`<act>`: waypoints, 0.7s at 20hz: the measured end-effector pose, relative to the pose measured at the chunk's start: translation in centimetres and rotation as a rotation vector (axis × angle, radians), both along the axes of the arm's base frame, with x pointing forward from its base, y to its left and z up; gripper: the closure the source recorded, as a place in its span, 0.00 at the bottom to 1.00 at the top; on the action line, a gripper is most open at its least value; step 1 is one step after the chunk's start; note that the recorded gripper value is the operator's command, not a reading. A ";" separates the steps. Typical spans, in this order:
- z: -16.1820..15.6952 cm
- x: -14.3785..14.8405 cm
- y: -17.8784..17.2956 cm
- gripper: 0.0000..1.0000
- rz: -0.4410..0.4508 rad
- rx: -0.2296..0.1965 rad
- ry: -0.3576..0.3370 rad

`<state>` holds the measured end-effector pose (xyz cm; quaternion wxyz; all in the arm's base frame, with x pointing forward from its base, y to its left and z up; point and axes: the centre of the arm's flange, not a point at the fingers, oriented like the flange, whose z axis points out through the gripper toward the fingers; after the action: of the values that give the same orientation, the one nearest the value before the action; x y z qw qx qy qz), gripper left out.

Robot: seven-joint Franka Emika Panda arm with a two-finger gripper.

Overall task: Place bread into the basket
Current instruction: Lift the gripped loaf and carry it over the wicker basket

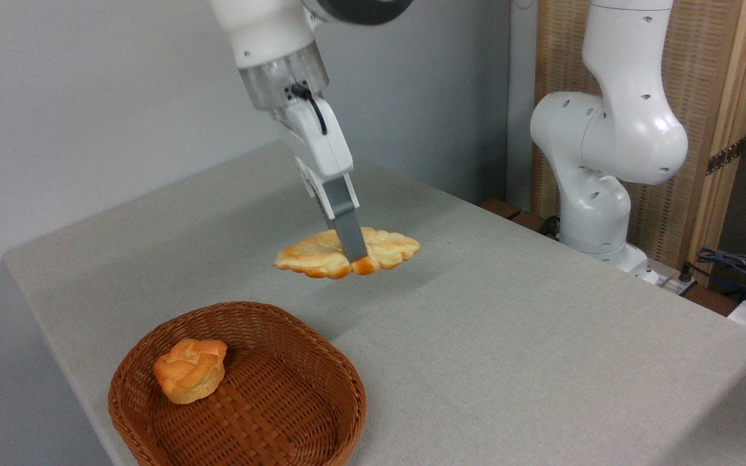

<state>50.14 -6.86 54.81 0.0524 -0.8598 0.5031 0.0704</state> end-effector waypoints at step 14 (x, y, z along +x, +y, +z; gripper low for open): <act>1.5 9.2 2.4 0.00 0.120 -0.141 -0.187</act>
<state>59.33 -4.45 56.28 0.0344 -0.8927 0.4474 -0.0427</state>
